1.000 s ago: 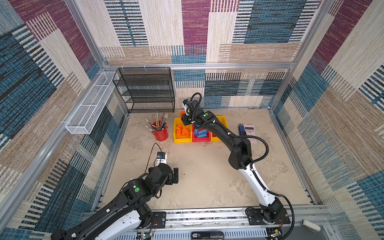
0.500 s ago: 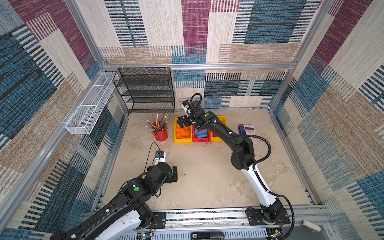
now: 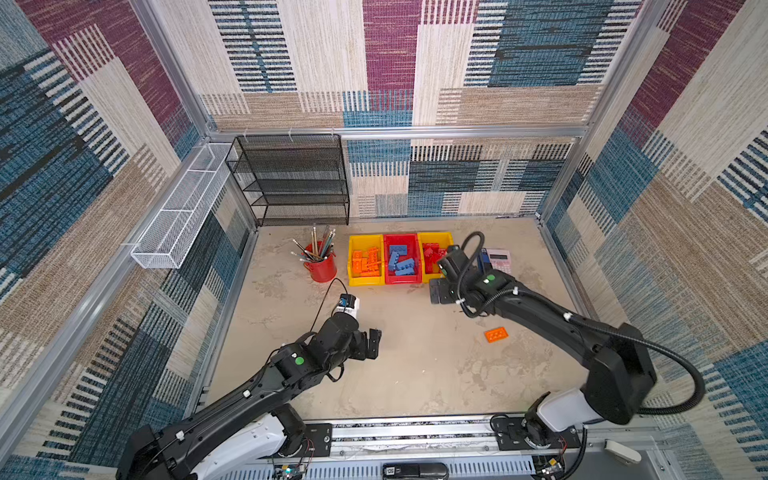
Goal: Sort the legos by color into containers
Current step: 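Move the right gripper to the last small orange brick and grasp it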
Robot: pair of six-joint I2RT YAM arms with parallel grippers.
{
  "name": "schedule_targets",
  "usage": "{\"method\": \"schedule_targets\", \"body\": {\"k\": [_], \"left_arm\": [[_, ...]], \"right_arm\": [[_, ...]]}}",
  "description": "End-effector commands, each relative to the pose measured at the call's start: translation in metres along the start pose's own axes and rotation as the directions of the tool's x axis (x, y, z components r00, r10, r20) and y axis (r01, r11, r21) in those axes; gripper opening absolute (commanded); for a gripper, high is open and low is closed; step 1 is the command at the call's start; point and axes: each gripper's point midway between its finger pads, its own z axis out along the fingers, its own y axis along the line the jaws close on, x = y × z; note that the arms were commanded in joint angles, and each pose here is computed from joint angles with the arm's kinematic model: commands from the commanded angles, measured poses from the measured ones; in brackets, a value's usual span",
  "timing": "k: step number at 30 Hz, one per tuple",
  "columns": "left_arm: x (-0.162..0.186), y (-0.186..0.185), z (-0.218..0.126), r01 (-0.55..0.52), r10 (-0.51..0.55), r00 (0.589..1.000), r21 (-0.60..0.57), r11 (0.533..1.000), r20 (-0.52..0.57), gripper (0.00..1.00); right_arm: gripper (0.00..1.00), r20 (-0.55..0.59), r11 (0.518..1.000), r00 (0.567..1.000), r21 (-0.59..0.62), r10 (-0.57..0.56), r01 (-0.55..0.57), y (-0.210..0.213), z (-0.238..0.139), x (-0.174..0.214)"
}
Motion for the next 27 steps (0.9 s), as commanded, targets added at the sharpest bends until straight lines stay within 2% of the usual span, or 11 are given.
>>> {"method": "schedule_targets", "body": {"k": [1, 5, 8, 11, 17, 27], "left_arm": [[-0.008, -0.026, 0.005, -0.012, 0.011, 1.000, 0.119, 0.993, 0.011, 0.99], [-0.007, -0.034, 0.011, -0.001, 0.001, 1.000, 0.157, 0.988, 0.000, 0.99], [-0.007, -0.036, 0.014, 0.002, -0.002, 1.000, 0.162, 0.987, -0.002, 0.99], [-0.007, -0.037, 0.015, -0.003, 0.004, 1.000, 0.162, 0.987, -0.006, 0.99], [-0.005, -0.034, 0.014, -0.022, 0.024, 1.000, 0.146, 0.989, -0.018, 0.99], [-0.004, -0.028, 0.014, -0.032, 0.034, 0.999, 0.119, 0.992, -0.017, 0.99]], "right_arm": [[0.99, -0.023, 0.972, 0.977, 0.109, 0.210, -0.206, -0.041, -0.008, 0.044], [0.99, -0.060, 0.943, 0.950, 0.155, 0.307, -0.295, -0.068, -0.018, 0.087], [0.99, -0.055, 0.920, 0.927, 0.152, 0.372, -0.361, -0.078, -0.021, 0.101], [0.98, -0.037, 0.895, 0.899, 0.125, 0.435, -0.428, -0.084, -0.015, 0.102], [0.87, -0.032, 0.857, 0.858, 0.087, 0.512, -0.508, -0.093, 0.008, 0.102], [0.79, -0.047, 0.836, 0.835, 0.061, 0.549, -0.546, -0.103, 0.032, 0.099]]}}
